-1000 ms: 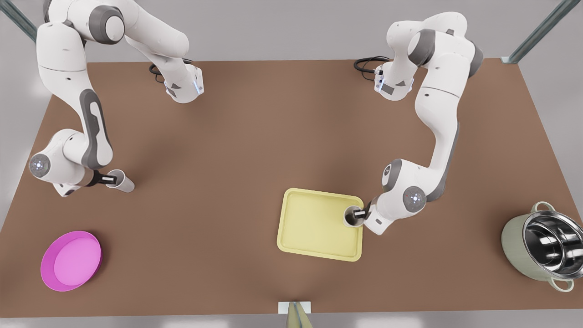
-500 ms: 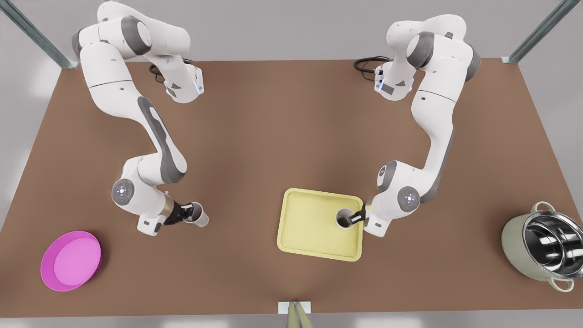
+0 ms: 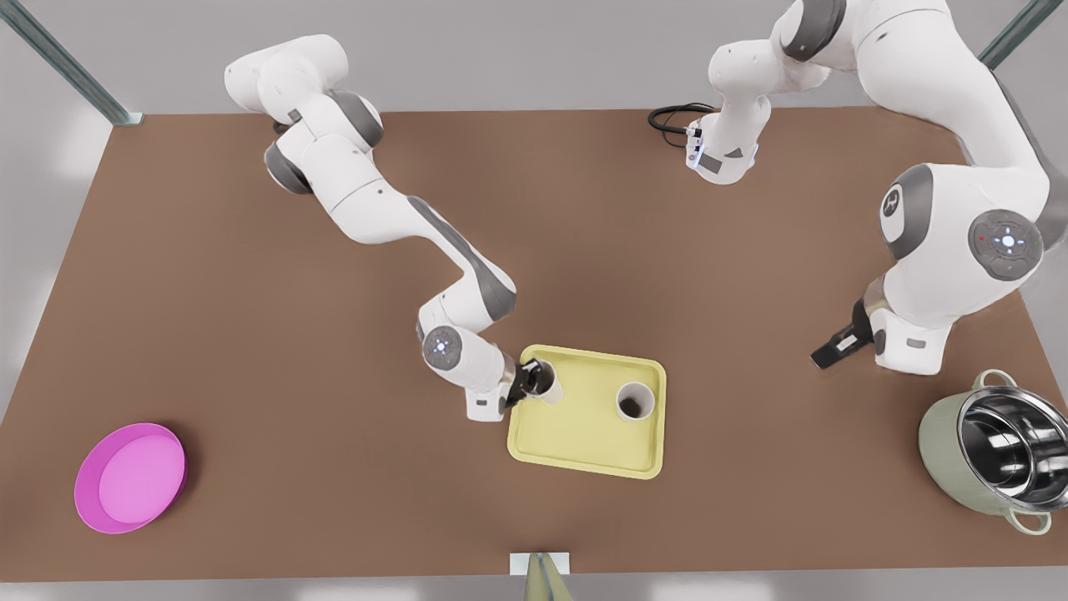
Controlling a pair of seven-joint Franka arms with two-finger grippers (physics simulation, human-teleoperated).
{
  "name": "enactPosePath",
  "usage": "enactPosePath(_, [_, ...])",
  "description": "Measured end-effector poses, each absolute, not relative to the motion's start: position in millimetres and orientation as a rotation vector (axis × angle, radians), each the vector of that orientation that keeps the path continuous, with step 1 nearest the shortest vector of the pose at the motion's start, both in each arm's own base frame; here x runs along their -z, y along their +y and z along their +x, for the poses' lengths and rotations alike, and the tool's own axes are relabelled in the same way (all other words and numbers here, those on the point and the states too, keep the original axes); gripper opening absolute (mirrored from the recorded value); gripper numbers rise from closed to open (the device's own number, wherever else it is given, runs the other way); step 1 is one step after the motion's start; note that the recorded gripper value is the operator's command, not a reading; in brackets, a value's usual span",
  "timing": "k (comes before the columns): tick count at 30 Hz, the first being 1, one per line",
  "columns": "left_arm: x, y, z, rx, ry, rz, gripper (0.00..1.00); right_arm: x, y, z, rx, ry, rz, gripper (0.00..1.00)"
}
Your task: Use both arms to respectively pick up the white IKEA cups from the middle-left and middle-right positions, then place the white IKEA cups onto the middle-middle tray, ensuring that the cups remain upright and do not tip over
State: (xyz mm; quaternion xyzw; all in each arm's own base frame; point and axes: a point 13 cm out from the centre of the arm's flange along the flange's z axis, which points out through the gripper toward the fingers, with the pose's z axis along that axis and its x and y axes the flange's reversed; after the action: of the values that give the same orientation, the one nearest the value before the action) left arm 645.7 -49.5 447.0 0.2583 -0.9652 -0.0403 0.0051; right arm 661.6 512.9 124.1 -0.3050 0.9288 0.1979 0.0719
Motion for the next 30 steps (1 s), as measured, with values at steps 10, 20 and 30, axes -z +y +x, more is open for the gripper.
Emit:
enactPosePath(10, [-443.6,-31.7,573.1,0.178,-2.861,0.387,1.0,-96.8,510.8,658.3,-0.551,2.87,-0.79,1.0])
enactPosePath(20, [-441.7,-34.5,563.1,0.126,-2.833,0.142,1.0,-117.3,516.4,661.6,-0.599,2.889,-0.671,1.0])
enactPosePath(30, [-437.6,-35.7,561.8,0.091,-2.818,0.004,1.0,-180.6,215.8,709.7,-0.098,3.203,-0.392,1.0])
